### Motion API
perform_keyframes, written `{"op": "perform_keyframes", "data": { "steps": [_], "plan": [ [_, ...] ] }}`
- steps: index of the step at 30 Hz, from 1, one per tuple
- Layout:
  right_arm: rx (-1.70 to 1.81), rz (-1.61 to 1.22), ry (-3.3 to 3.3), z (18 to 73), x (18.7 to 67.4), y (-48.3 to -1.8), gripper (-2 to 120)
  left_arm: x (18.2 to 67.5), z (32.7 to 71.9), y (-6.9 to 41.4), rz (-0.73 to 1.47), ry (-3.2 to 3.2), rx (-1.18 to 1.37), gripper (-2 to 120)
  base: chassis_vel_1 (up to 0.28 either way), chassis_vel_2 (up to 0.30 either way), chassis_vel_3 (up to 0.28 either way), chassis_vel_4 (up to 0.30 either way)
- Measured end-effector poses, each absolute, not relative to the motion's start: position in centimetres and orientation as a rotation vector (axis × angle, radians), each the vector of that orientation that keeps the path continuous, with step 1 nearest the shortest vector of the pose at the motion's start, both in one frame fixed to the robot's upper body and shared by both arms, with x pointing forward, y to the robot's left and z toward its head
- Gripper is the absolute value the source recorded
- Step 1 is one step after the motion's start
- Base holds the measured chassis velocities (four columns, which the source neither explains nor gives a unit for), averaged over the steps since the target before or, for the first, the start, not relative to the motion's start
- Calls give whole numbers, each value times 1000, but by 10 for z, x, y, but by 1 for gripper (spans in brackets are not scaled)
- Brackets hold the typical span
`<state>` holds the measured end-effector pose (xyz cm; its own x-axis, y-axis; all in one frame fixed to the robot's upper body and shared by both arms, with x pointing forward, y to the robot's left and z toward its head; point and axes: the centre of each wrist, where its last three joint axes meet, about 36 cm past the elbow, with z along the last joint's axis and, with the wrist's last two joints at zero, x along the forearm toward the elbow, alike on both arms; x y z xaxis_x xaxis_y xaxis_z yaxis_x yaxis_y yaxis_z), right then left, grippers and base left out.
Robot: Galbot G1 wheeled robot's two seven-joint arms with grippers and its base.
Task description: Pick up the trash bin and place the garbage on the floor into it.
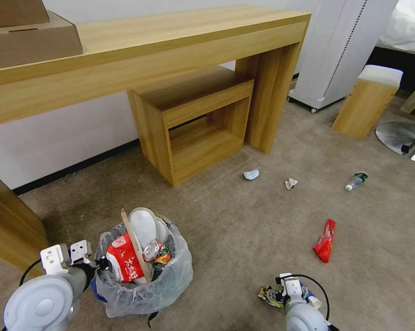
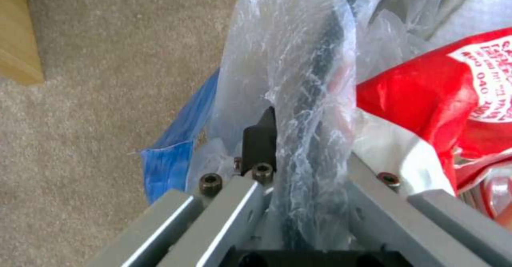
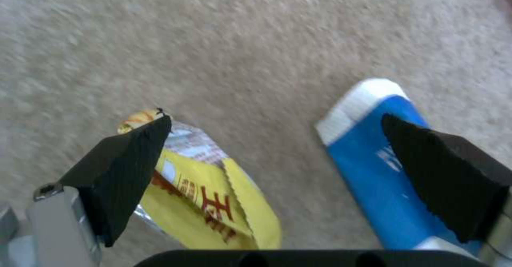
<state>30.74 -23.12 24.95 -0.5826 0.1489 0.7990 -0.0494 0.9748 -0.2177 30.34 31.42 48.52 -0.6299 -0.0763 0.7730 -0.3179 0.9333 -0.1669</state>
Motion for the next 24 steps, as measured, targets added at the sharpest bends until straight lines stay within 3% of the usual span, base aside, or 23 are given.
{"op": "perform_keyframes", "data": {
  "steps": [24],
  "plan": [
    [-30, 238, -2229, 265, 308, -219, 100, 301, 475, 310, 360, -2234, 282, 0, 0, 0, 0, 0]
  ]
}}
